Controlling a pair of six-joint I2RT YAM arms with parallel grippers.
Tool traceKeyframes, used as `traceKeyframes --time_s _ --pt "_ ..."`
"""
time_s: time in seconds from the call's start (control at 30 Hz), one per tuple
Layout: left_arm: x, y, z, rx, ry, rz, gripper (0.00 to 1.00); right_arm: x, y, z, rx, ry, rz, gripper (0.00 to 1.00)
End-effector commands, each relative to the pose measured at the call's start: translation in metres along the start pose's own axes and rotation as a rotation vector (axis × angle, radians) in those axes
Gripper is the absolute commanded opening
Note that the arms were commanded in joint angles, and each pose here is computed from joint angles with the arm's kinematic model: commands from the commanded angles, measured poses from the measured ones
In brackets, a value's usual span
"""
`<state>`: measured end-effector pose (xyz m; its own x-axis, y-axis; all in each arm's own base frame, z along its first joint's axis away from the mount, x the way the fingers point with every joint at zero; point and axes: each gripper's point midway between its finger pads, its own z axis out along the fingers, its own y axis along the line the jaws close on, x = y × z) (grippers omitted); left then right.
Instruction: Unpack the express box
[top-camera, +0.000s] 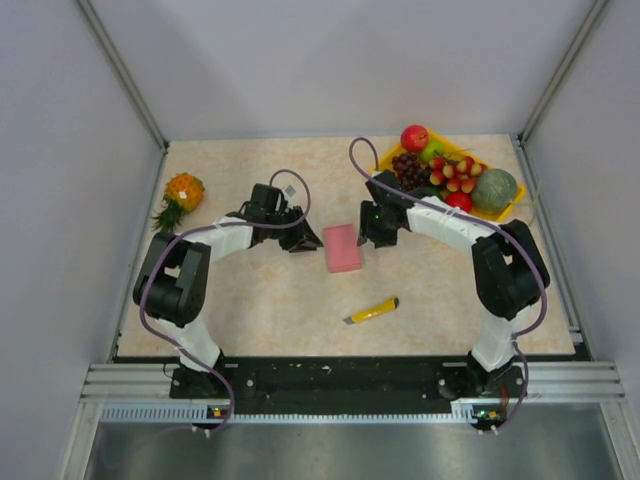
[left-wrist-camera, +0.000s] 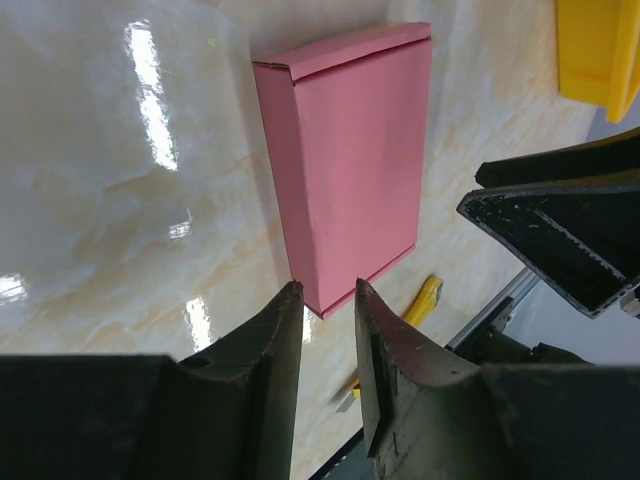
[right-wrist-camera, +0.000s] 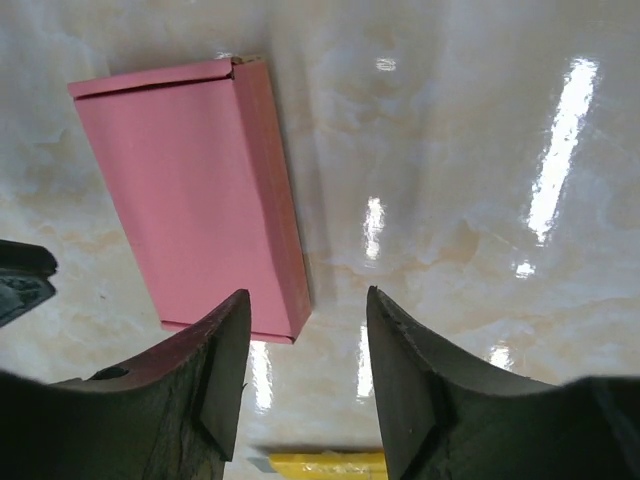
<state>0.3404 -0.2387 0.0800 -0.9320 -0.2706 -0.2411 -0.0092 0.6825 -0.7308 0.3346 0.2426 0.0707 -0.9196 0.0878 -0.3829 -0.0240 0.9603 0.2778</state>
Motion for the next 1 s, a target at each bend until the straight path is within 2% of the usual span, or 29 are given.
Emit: traceKeyframes --time_s 0.0,0.1,0.13,0.17,0.23,0.33,0.47,0.5,0.53,0.57,0.63,0.77,0.97 --pt "-0.009 -0.016 0.012 0.067 -0.005 0.078 0.32 -0.01 0.007 0.012 -0.032 -0.023 -0.002 0.46" --pt "-0.003 -0.015 0.02 0.068 0.023 0.079 0.33 -0.005 0.007 0.025 -0.038 0.007 -0.009 0.29" --pt "-0.002 -0.014 0.022 0.065 0.033 0.074 0.34 -0.006 0.007 0.027 -0.038 0.009 -0.007 0.2" --pt "0.0 -0.01 0.026 0.059 0.044 0.068 0.34 -0.004 0.007 0.029 -0.043 0.019 -0.008 0.14" --pt "0.002 -0.01 0.028 0.062 0.056 0.069 0.38 -0.001 0.007 0.033 -0.04 0.032 -0.003 0.1" --pt "0.004 -0.006 0.034 0.052 0.076 0.079 0.42 0.002 0.006 0.036 -0.041 0.044 -0.007 0.09" --pt "0.007 0.002 0.039 0.031 0.098 0.077 0.39 0.005 0.01 0.043 -0.07 0.064 -0.021 0.09" --pt "0.006 0.003 0.039 0.025 0.096 0.08 0.34 0.005 0.013 0.043 -0.085 0.066 -0.023 0.09" --pt "0.008 0.009 0.04 -0.007 0.099 0.071 0.2 0.006 0.018 0.041 -0.115 0.071 -0.022 0.09" --pt "0.009 0.014 0.04 -0.028 0.103 0.067 0.12 0.006 0.022 0.039 -0.134 0.07 -0.024 0.09" --pt "0.01 0.02 0.04 -0.058 0.111 0.077 0.0 0.004 0.034 0.034 -0.201 0.064 -0.03 0.09" --pt "0.014 0.028 0.043 -0.076 0.133 0.083 0.0 -0.003 0.055 0.017 -0.308 0.041 -0.047 0.09" --pt "0.023 0.041 0.043 -0.11 0.141 0.065 0.0 -0.011 0.07 -0.003 -0.38 0.016 -0.044 0.09"
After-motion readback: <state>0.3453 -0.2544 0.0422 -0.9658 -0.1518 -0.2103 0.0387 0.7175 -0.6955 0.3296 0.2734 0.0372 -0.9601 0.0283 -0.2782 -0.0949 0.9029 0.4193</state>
